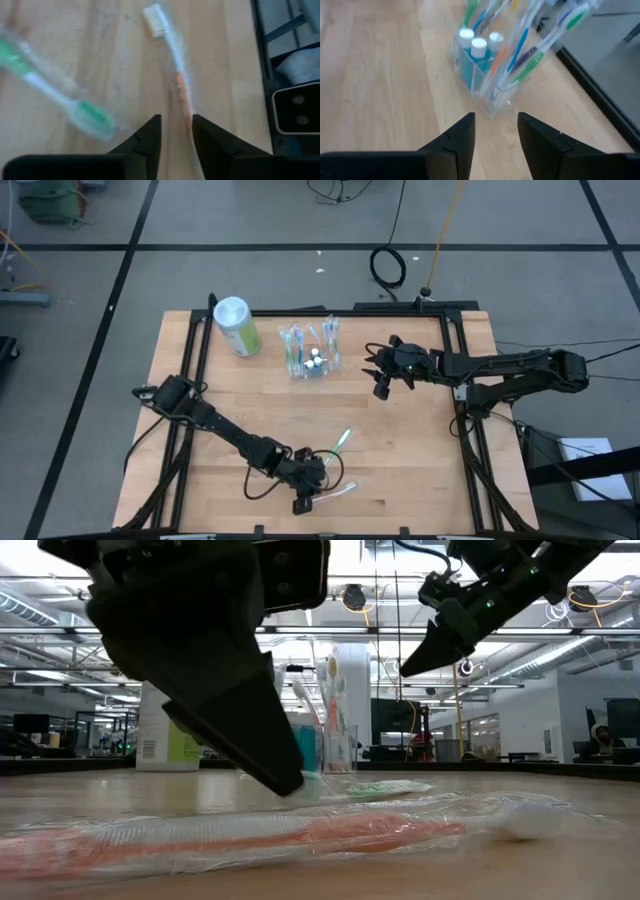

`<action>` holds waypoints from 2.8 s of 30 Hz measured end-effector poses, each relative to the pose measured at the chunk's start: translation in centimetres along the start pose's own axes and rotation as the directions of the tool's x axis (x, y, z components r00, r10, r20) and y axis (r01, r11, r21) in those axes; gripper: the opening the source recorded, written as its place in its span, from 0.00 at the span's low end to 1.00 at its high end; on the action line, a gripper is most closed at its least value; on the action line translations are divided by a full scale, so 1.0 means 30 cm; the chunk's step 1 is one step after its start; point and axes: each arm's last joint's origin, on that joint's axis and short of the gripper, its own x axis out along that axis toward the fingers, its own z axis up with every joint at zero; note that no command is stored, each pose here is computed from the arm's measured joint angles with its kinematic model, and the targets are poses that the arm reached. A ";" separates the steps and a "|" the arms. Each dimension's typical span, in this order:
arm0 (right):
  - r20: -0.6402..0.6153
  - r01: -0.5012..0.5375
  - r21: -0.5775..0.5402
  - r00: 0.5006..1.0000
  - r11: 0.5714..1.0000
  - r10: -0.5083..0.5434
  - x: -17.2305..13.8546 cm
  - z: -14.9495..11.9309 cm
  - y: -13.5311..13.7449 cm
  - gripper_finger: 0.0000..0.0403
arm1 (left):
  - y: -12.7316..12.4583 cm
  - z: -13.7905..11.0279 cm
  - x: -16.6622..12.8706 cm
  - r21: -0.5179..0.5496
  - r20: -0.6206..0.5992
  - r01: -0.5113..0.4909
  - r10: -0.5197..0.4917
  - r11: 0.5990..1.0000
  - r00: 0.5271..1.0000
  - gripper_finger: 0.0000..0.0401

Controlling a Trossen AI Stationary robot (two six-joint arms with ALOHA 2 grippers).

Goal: Pick & Place toothbrushing station
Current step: Put the orange toothbrush into the transparent organizer

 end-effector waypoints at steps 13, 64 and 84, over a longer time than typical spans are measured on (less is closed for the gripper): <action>0.027 0.001 -0.008 1.000 1.000 -0.001 0.001 0.003 0.000 0.35 | -0.016 -0.047 0.080 0.020 -0.026 0.113 -0.113 0.993 0.993 0.43; 0.502 -0.503 -0.309 0.634 0.807 0.588 -0.049 0.091 0.165 0.35 | -0.063 0.148 -0.513 0.007 0.560 -0.739 0.610 0.674 0.561 0.06; 0.646 -0.484 -0.212 0.583 0.849 0.493 -0.021 0.090 0.222 0.29 | 0.045 0.271 -0.469 0.037 0.584 -0.711 0.562 0.702 0.585 0.05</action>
